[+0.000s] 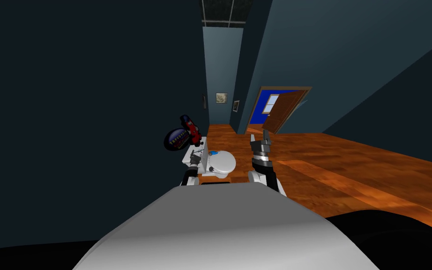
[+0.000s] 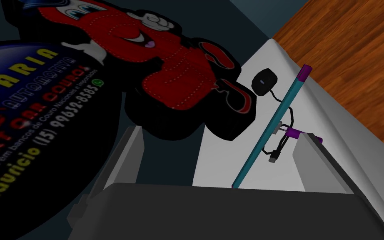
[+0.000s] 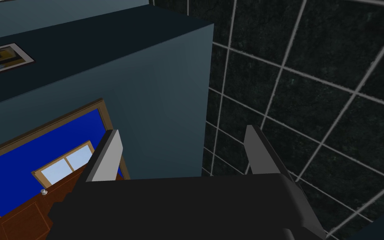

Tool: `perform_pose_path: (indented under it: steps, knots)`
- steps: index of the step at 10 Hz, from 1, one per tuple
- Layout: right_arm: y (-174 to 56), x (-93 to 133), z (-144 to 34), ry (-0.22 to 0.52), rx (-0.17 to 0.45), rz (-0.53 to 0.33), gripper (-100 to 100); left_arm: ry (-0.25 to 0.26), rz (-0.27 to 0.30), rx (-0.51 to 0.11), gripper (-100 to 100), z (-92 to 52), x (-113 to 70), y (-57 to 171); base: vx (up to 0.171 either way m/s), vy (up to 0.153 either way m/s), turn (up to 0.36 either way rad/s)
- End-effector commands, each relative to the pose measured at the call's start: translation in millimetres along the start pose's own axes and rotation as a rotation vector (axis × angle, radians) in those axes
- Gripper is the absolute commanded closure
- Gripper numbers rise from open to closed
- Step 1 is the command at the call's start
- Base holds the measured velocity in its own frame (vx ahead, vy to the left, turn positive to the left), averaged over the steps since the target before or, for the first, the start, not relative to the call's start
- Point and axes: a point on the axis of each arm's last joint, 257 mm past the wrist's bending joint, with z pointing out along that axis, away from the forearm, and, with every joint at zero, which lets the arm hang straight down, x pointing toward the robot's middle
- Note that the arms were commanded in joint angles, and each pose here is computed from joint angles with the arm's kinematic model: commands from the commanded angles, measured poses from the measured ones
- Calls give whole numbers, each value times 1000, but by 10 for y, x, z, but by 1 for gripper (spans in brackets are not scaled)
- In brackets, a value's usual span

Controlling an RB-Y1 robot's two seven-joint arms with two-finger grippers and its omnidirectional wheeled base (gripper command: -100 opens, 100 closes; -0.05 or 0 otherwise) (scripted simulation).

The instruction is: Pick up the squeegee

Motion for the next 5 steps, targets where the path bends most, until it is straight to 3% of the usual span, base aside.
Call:
perform_pose_path:
  steps: [1, 2, 3, 5]
  knots:
    - [0, 0, 0, 0, 0, 0, 0, 10, 3, 15, -100, 6, 54, -84, -17, -5, 12]
    - [0, 0, 0, 0, 0, 0, 0, 6, 2, 9, -100, -3, 25, -45, -7, -3, 2]
    - [0, 0, 0, 0, 0, 0, 0, 7, 2, 10, 100, -4, 28, -51, 0, 0, 0]
    - [0, 0, 0, 0, 0, 0, 0, 7, 2, 10, 100, -4, 27, -51, 0, 0, 0]
